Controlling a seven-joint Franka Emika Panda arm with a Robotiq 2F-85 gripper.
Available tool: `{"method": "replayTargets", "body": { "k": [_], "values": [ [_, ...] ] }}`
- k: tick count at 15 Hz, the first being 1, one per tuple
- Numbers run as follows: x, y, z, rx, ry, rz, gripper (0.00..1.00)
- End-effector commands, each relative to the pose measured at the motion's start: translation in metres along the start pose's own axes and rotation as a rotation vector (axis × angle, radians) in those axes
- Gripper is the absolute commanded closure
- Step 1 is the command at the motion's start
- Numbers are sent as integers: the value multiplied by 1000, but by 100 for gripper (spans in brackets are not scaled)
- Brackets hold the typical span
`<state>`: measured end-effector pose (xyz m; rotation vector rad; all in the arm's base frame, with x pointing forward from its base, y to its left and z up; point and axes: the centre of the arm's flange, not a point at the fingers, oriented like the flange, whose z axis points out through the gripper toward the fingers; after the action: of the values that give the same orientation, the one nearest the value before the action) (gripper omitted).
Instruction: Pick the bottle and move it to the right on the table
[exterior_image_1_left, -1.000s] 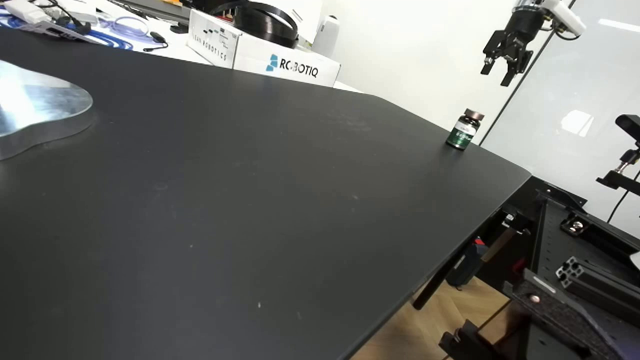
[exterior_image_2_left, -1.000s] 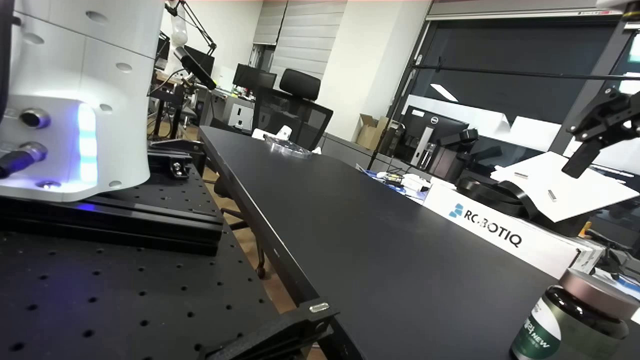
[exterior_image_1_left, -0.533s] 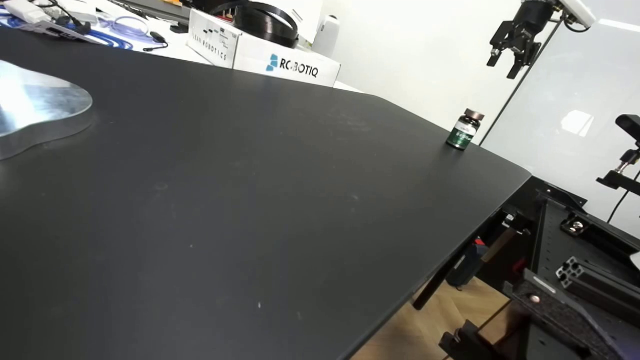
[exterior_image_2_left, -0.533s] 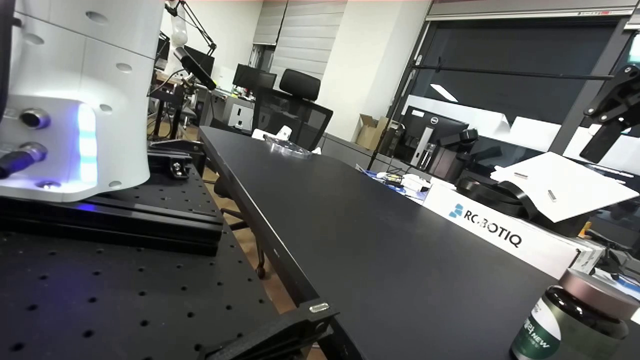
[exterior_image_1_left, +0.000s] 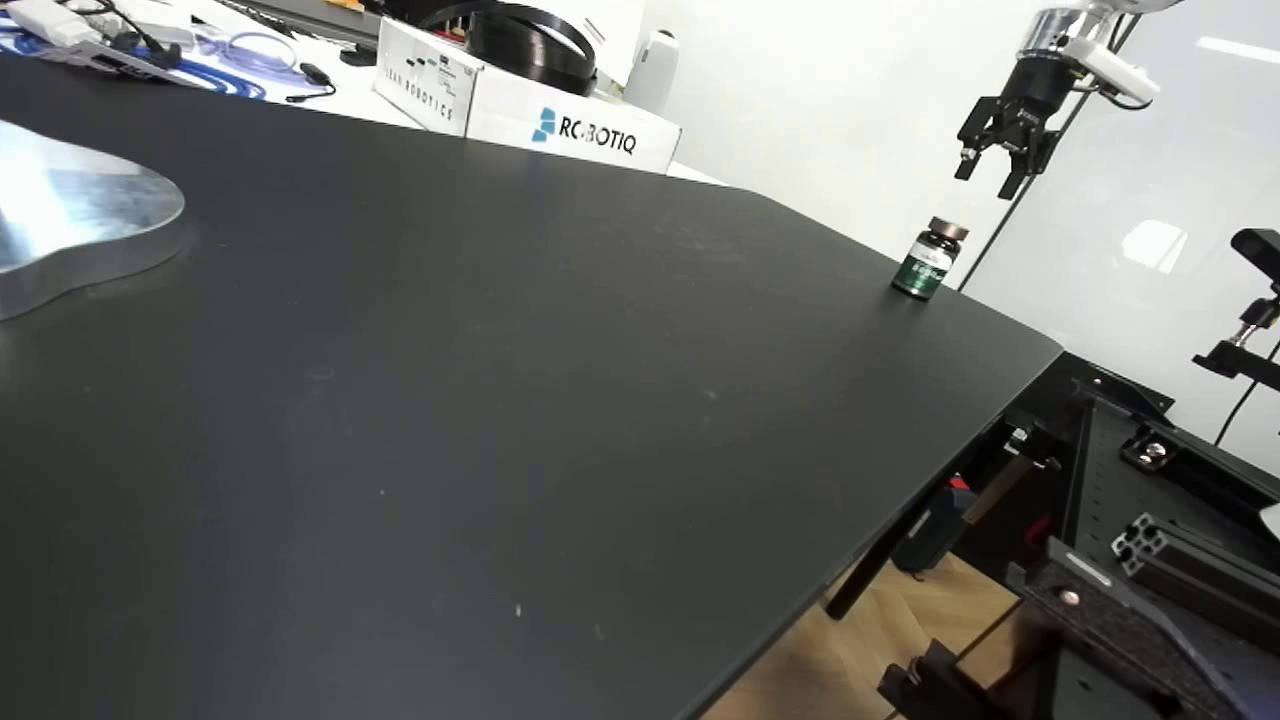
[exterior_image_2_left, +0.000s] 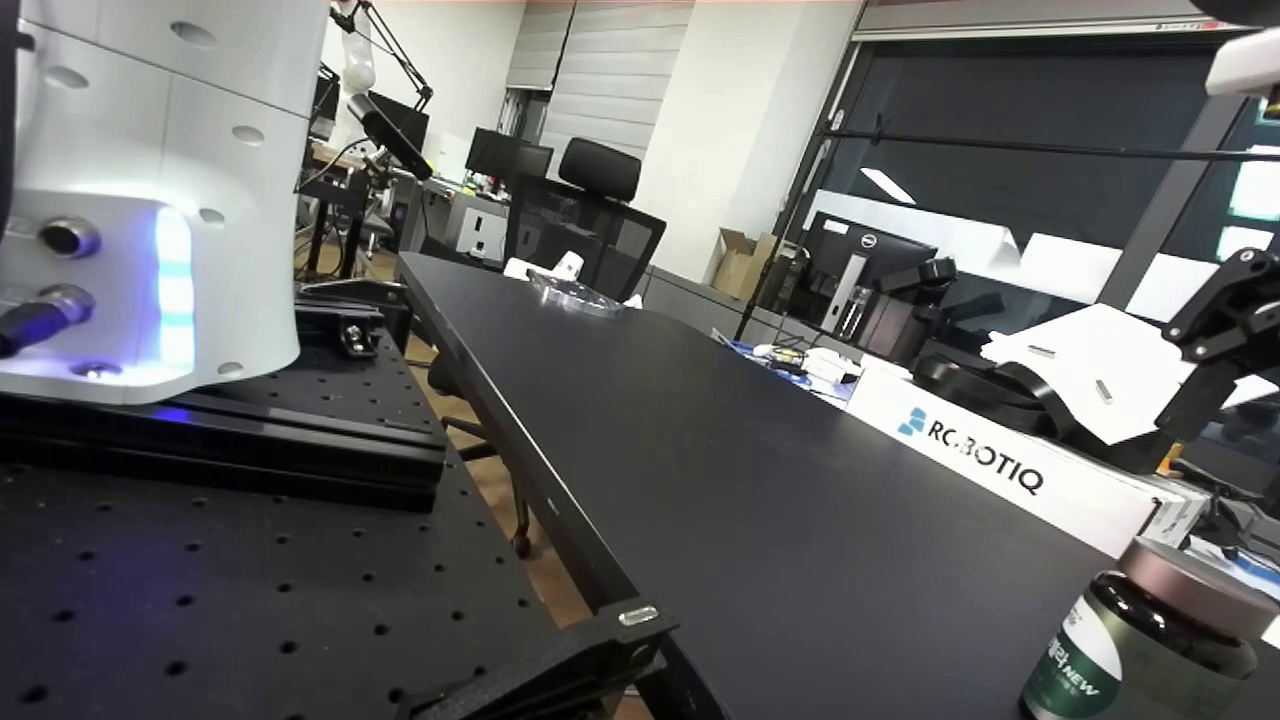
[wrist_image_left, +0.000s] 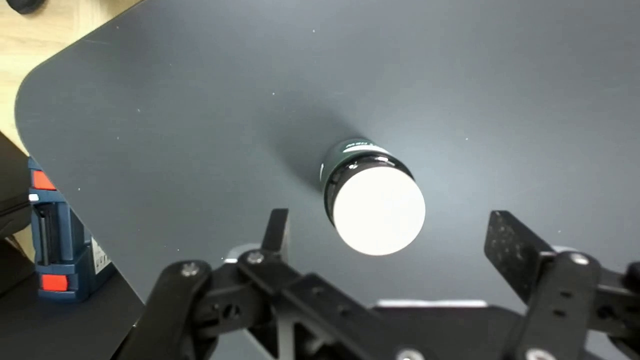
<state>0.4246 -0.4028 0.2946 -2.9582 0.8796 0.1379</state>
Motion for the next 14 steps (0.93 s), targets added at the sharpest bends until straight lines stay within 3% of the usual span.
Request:
{"method": "replayTargets", "body": {
  "k": [1,14],
  "values": [
    [21,3,15,-2,30,104,0],
    [25,-2,51,-11,26,167,0]
  ]
}}
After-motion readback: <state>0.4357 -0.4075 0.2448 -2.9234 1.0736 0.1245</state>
